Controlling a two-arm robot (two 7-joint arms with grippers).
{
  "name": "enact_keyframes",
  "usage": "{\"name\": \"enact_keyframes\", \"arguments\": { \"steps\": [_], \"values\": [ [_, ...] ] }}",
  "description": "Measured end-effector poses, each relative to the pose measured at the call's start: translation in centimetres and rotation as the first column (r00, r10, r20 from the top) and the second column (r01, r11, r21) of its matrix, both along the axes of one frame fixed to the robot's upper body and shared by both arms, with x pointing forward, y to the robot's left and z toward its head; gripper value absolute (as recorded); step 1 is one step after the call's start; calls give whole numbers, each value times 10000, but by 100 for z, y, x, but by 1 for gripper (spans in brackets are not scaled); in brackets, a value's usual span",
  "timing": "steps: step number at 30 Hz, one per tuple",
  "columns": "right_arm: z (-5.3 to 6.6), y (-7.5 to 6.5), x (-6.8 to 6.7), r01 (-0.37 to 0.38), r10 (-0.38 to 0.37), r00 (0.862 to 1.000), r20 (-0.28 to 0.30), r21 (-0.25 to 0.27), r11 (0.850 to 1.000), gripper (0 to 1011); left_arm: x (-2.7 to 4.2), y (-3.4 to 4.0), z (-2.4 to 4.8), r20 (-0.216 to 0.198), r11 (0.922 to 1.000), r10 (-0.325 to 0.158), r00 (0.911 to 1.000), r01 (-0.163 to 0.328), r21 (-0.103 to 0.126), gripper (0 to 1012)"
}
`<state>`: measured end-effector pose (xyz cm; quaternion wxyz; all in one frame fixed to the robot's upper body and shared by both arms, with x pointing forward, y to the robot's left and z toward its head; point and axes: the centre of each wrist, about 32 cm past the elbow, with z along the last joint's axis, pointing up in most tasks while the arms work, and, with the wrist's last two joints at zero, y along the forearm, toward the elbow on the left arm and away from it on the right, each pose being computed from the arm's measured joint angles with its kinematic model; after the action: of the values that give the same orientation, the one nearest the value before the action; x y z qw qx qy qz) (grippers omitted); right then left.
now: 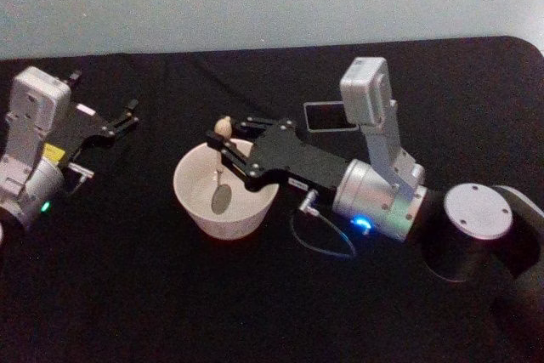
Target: Pick up the stirring spoon with one hand, stir inside the cup, then place it back in its original position.
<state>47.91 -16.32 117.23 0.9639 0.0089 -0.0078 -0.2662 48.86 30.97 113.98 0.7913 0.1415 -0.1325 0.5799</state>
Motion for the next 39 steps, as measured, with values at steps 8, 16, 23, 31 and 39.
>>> {"name": "enact_keyframes", "arguments": {
  "steps": [8,16,23,31,39],
  "values": [
    [-30,101,143,414,-414,9991,78,-99,9991,228,0,0,0,1,10000,1,10000,-1,-1,1001],
    [-31,103,232,800,-799,9967,145,-102,9967,229,0,0,0,1,10000,0,10000,0,-1,1001],
    [-31,55,262,988,-986,9950,178,-120,9950,228,0,0,0,0,10000,0,10000,0,-1,1001],
    [-22,19,246,1050,-1048,9943,198,-101,9944,229,0,0,0,1,10000,0,10000,0,0,1001],
    [100,-26,193,1044,-1047,9940,325,107,9945,229,0,0,0,0,10000,0,10000,0,0,1001]
  ]
}}
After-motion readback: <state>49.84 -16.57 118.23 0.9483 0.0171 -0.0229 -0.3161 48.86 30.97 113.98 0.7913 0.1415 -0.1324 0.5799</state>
